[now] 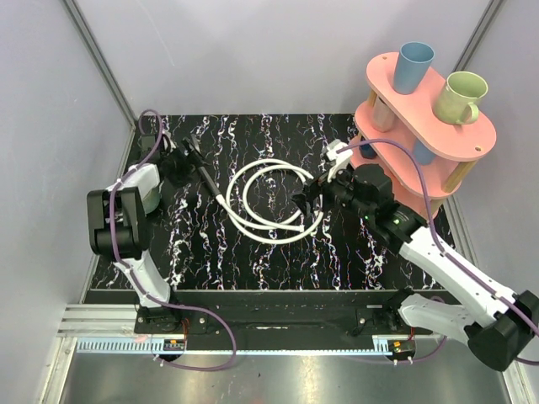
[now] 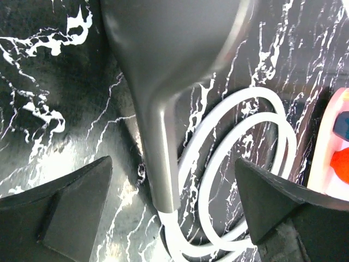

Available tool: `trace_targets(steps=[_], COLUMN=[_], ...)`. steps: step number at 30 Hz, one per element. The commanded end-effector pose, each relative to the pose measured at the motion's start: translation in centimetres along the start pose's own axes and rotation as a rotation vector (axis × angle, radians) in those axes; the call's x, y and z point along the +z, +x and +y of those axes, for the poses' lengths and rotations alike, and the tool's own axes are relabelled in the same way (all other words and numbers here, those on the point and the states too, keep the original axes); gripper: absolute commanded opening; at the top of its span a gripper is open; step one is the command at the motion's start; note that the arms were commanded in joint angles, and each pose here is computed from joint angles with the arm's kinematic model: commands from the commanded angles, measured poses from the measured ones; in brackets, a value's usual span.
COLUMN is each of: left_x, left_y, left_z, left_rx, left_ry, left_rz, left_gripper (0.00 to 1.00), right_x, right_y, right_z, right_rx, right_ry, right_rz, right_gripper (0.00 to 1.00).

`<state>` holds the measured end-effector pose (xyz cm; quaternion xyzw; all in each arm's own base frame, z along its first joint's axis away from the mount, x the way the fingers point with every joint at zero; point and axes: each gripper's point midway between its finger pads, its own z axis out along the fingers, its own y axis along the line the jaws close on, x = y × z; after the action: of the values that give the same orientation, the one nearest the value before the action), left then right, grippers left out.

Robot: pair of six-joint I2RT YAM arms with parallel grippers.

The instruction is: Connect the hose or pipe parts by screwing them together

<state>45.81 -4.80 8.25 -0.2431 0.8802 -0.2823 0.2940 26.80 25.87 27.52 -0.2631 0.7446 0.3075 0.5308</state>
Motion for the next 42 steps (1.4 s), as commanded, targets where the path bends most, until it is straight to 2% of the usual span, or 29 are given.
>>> trace_targets(steps=[1, 4, 6, 7, 9, 10, 14, 18, 23, 28, 42], left_x=[-6.1, -9.7, -11.2, -13.7, -15.4, -17.6, -21.1, -23.5, -24.2, -25.2, -25.7], left_y=[-3.7, -3.3, -1.7, -1.3, 1.5, 2.4, 7.2, 9.3, 11.2, 11.1, 11.0], left_z=[-5.7, -10.1, -13.2, -15.4, -18.0, -19.4, -21.1, -20.5, -20.3, -20.5, -21.0], left_rx=[0.125, 0.211, 0.275, 0.3, 0.362, 0.379, 0.465, 0.442, 0.523, 0.565, 0.573], left_ry=[0.045, 0.146, 0.282, 0.364, 0.525, 0.589, 0.731, 0.78, 0.802, 0.787, 0.782], left_rz=[-0.16, -0.221, -0.224, -0.262, -0.251, -0.276, -0.296, -0.331, -0.29, -0.312, -0.3], left_gripper=[0.99, 0.99, 0.99, 0.99, 0.99, 0.99, 0.99, 0.99, 0.99, 0.99, 0.99], right_x=[-2.5, -3.3, -3.5, -3.8, -4.2, -4.5, -5.9, -7.2, -7.6, -7.8, -8.0], right_y=[-2.3, -2.2, -2.2, -2.3, -2.5, -2.8, -4.2, -5.5, -5.7, -5.7, -5.9], right_z=[-1.6, -2.8, -2.2, -1.9, -2.3, -2.4, -3.1, -3.0, -3.4, -3.3, -3.6], right_rx=[0.085, 0.152, 0.149, 0.163, 0.215, 0.269, 0.31, 0.322, 0.336, 0.346, 0.328], right_ry=[0.146, 0.232, 0.203, 0.195, 0.229, 0.244, 0.292, 0.286, 0.315, 0.313, 0.326], right_rz=[-0.103, -0.106, -0.086, -0.083, -0.106, -0.137, -0.229, -0.315, -0.317, -0.33, -0.337], right_gripper=[1.0, 1.0, 1.0, 1.0, 1.0, 1.0, 1.0, 1.0, 1.0, 1.0, 1.0])
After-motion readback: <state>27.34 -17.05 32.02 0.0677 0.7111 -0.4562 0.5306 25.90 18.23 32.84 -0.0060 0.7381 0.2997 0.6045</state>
